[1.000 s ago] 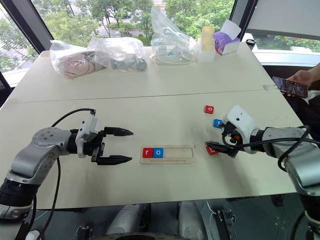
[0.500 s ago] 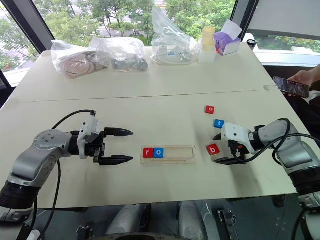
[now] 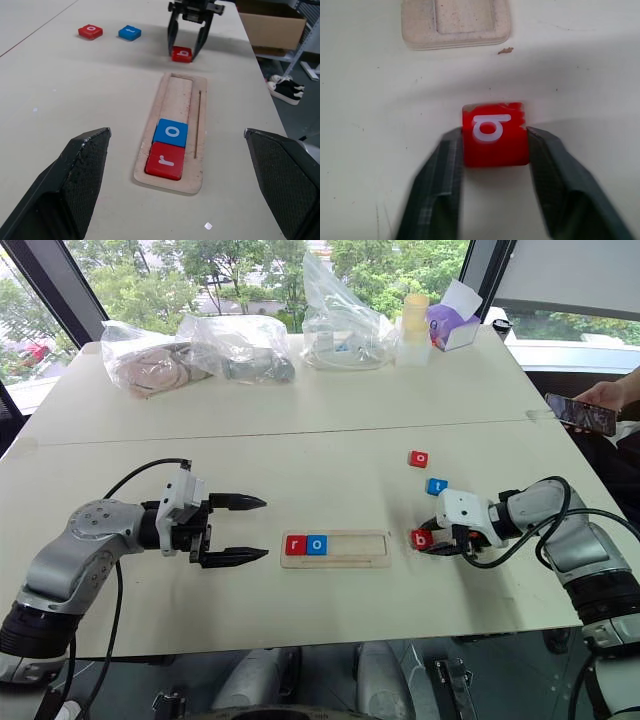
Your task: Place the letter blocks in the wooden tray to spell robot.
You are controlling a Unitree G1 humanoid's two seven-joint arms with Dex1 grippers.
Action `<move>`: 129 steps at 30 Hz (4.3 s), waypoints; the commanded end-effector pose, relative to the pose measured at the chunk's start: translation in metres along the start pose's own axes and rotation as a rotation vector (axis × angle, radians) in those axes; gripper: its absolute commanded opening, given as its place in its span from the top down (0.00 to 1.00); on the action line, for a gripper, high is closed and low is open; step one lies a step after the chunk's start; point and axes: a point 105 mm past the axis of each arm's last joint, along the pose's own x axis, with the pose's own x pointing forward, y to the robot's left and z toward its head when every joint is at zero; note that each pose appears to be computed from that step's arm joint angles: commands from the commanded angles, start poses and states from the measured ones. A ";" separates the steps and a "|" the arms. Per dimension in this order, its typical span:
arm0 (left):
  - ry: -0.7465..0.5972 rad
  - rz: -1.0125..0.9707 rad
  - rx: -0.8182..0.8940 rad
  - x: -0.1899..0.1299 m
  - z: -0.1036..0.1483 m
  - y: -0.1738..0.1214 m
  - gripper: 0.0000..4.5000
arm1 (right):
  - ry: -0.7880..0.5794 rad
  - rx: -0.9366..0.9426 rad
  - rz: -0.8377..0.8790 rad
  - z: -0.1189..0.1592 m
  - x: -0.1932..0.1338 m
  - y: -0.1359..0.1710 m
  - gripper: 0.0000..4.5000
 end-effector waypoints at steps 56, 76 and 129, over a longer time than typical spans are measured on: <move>0.000 -0.060 0.093 0.011 0.029 -0.010 0.00 | -0.062 -0.023 0.002 0.119 0.076 0.024 0.01; -0.005 -0.065 0.078 0.010 0.025 -0.011 0.00 | -0.098 0.023 -0.270 0.112 0.071 -0.037 0.01; -0.034 -0.082 0.071 0.013 0.023 -0.014 0.00 | -0.153 1.121 -1.081 0.029 0.028 -0.108 0.01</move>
